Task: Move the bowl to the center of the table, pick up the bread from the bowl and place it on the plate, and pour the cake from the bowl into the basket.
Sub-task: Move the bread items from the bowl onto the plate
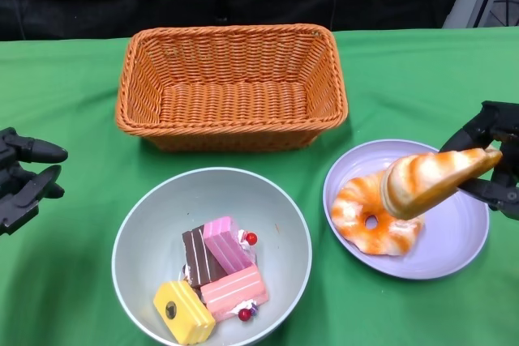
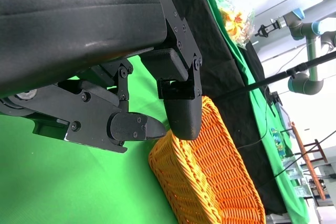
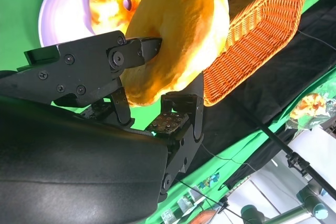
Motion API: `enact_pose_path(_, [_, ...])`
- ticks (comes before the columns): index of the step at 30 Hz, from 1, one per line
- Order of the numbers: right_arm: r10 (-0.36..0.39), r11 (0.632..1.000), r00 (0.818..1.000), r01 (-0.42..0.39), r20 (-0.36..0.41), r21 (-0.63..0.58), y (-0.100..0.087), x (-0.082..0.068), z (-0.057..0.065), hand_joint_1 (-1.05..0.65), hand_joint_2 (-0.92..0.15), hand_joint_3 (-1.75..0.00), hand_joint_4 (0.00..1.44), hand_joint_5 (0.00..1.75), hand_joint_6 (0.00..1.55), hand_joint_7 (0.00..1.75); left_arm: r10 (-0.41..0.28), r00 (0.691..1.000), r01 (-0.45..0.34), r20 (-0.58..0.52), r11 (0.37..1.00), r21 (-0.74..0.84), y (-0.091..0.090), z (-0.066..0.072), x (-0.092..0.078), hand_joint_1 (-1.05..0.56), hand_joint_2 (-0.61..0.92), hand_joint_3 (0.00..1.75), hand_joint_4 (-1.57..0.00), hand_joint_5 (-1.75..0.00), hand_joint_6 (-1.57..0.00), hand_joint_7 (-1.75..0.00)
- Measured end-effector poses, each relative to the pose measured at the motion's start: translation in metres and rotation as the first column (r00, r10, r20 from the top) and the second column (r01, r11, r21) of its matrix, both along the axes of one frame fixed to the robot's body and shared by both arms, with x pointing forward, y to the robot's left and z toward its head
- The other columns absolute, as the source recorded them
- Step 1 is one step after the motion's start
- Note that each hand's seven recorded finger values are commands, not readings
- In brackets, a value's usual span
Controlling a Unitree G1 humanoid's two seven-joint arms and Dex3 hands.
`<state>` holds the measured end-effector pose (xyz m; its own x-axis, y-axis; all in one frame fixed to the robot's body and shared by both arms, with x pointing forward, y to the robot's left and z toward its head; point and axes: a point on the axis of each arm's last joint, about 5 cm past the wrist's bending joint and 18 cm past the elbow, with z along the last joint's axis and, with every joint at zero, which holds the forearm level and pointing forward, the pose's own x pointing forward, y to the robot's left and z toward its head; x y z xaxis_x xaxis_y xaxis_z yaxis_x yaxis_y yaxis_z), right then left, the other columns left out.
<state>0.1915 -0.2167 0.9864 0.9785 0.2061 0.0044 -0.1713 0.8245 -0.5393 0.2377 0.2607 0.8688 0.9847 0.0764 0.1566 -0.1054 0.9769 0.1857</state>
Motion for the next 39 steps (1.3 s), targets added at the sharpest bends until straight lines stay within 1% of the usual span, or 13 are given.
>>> enact_pose_path(3, [-0.02, 1.0, 0.998, 0.019, -0.055, -0.021, -0.007, 0.001, -0.001, -0.08, -0.92, -0.2, 0.62, 1.63, 0.57, 1.2, 0.0, 1.0, 0.0, 0.001, 1.0, -0.001, 0.0, 0.001, 0.001, -0.1, 0.92, 0.3, -0.82, -1.18, -0.85, -0.85])
enact_pose_path(8, [-0.057, 0.996, 0.993, 0.051, -0.099, -0.07, -0.018, 0.004, -0.004, -0.1, -0.92, -0.17, 0.63, 1.61, 0.58, 1.2, 0.0, 1.0, 0.0, 0.003, 1.0, -0.002, 0.0, 0.002, 0.003, -0.1, 0.92, 0.29, -0.81, -1.19, -0.85, -0.85])
enact_pose_path(10, [-0.077, 0.993, 0.991, 0.066, -0.112, -0.094, -0.022, 0.006, -0.005, -0.1, -0.92, -0.16, 0.64, 1.62, 0.58, 1.18, 0.001, 1.0, -0.001, 0.003, 1.0, -0.002, 0.0, 0.002, 0.003, -0.1, 0.92, 0.29, -0.81, -1.19, -0.86, -0.85])
enact_pose_path(14, [-0.102, 0.987, 0.987, 0.086, -0.121, -0.133, -0.026, 0.009, -0.005, -0.1, -0.92, -0.16, 0.62, 1.73, 0.58, 1.16, 0.001, 1.0, -0.001, 0.003, 1.0, -0.002, 0.0, 0.002, 0.003, -0.08, 0.92, 0.3, -0.81, -1.19, -0.86, -0.85])
enact_pose_path(18, [-0.116, 0.983, 0.984, 0.094, -0.135, -0.156, -0.03, 0.012, -0.005, -0.11, -0.92, -0.16, 0.59, 1.73, 0.57, 1.15, 0.003, 1.0, -0.003, 0.003, 1.0, -0.006, 0.0, 0.001, 0.003, -0.09, 0.92, 0.3, -0.81, -1.18, -0.86, -0.84])
enact_pose_path(22, [-0.119, 0.98, 0.981, 0.091, -0.154, -0.179, -0.032, 0.014, -0.008, -0.11, -0.92, -0.15, 0.6, 1.74, 0.58, 1.14, 0.003, 1.0, -0.003, 0.002, 1.0, -0.006, 0.0, 0.001, 0.002, -0.09, 0.92, 0.3, -0.81, -1.17, -0.87, -0.83])
enact_pose_path(25, [-0.128, 0.975, 0.98, 0.096, -0.153, -0.2, -0.031, 0.015, -0.01, -0.13, -0.92, -0.14, 0.6, 1.74, 0.6, 1.13, 0.003, 1.0, -0.003, 0.002, 1.0, -0.006, 0.0, 0.001, 0.002, -0.08, 0.92, 0.31, -0.8, -1.17, -0.87, -0.83])
enact_pose_path(29, [-0.134, 0.965, 0.982, 0.099, -0.134, -0.243, -0.028, 0.016, -0.012, -0.15, -0.92, -0.12, 0.61, 1.72, 0.62, 1.1, 0.003, 1.0, -0.003, 0.002, 1.0, -0.006, 0.0, 0.001, 0.003, -0.09, 0.92, 0.31, -0.8, -1.17, -0.87, -0.83])
enact_pose_path(33, [-0.136, 0.953, 0.984, 0.098, -0.117, -0.287, -0.025, 0.018, -0.016, -0.14, -0.92, -0.11, 0.59, 1.75, 0.67, 1.02, 0.003, 1.0, -0.003, 0.001, 1.0, -0.005, 0.0, 0.001, 0.003, -0.09, 0.92, 0.31, -0.81, -1.18, -0.87, -0.83])
enact_pose_path(37, [-0.102, 0.942, 0.991, 0.068, -0.088, -0.327, -0.019, 0.02, -0.02, -0.14, -0.92, -0.11, 0.57, 1.74, 0.68, 1.0, 0.002, 1.0, -0.002, 0.001, 1.0, -0.004, 0.0, 0.001, 0.003, -0.09, 0.92, 0.3, -0.81, -1.18, -0.87, -0.83])
enact_pose_path(39, [-0.089, 0.94, 0.992, 0.054, -0.091, -0.338, -0.017, 0.022, -0.022, -0.14, -0.92, -0.12, 0.55, 1.72, 0.68, 1.0, 0.002, 1.0, -0.002, 0.001, 1.0, -0.004, 0.0, 0.001, 0.003, -0.09, 0.92, 0.3, -0.8, -1.18, -0.87, -0.83])
